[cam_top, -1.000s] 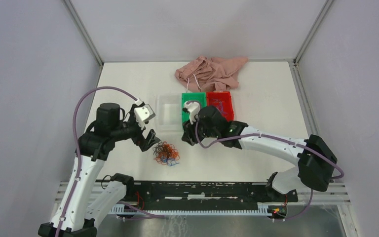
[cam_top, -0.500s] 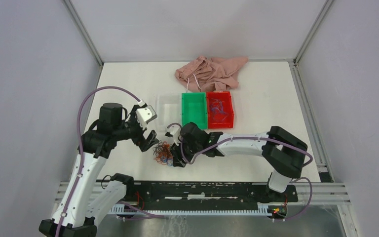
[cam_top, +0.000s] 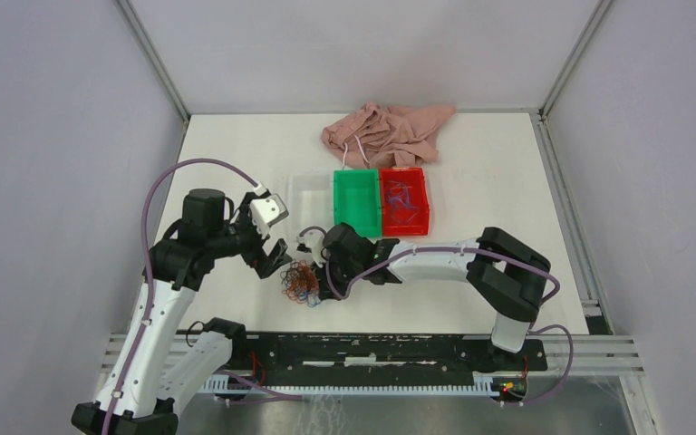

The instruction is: Untangle the cables

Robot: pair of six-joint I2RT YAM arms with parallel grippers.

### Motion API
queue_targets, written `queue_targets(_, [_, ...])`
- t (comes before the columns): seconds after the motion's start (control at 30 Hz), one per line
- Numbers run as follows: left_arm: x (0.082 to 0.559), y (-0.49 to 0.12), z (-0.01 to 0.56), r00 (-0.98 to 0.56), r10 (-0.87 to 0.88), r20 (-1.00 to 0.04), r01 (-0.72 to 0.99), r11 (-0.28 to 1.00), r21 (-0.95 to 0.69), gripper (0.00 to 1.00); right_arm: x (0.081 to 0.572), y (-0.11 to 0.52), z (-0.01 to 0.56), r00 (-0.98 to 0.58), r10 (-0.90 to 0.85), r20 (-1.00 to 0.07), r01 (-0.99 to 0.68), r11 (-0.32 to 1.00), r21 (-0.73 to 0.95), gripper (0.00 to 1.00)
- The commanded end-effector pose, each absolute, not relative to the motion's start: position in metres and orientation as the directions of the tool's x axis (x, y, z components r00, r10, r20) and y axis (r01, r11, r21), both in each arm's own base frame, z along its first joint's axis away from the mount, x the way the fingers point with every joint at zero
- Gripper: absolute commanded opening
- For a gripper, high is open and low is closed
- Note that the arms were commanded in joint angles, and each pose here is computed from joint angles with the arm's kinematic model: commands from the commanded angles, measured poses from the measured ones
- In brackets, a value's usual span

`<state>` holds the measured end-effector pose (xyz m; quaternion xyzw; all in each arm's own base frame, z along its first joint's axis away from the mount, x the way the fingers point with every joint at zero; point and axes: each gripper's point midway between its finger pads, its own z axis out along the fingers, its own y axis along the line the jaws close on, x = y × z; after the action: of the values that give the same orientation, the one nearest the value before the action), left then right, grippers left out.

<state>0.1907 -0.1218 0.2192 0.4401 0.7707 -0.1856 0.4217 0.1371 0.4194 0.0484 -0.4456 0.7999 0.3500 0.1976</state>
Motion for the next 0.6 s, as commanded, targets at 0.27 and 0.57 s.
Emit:
queue_targets(0.27, [0.169,-0.135,0.223,-0.080,0.532,-0.843,0.911,0.382,0.155,0.99,0.141,0.410,0.190,-0.438,-0.400,-0.805,-0.894,0.285,0.345,0.00])
queue_targets(0.57, [0.164,-0.139,0.219,-0.038,0.501,-0.865,0.910,0.375,0.177,1.00,0.148,0.430,0.267,-0.450,-0.191,-0.872,-0.890,0.170,0.423,0.00])
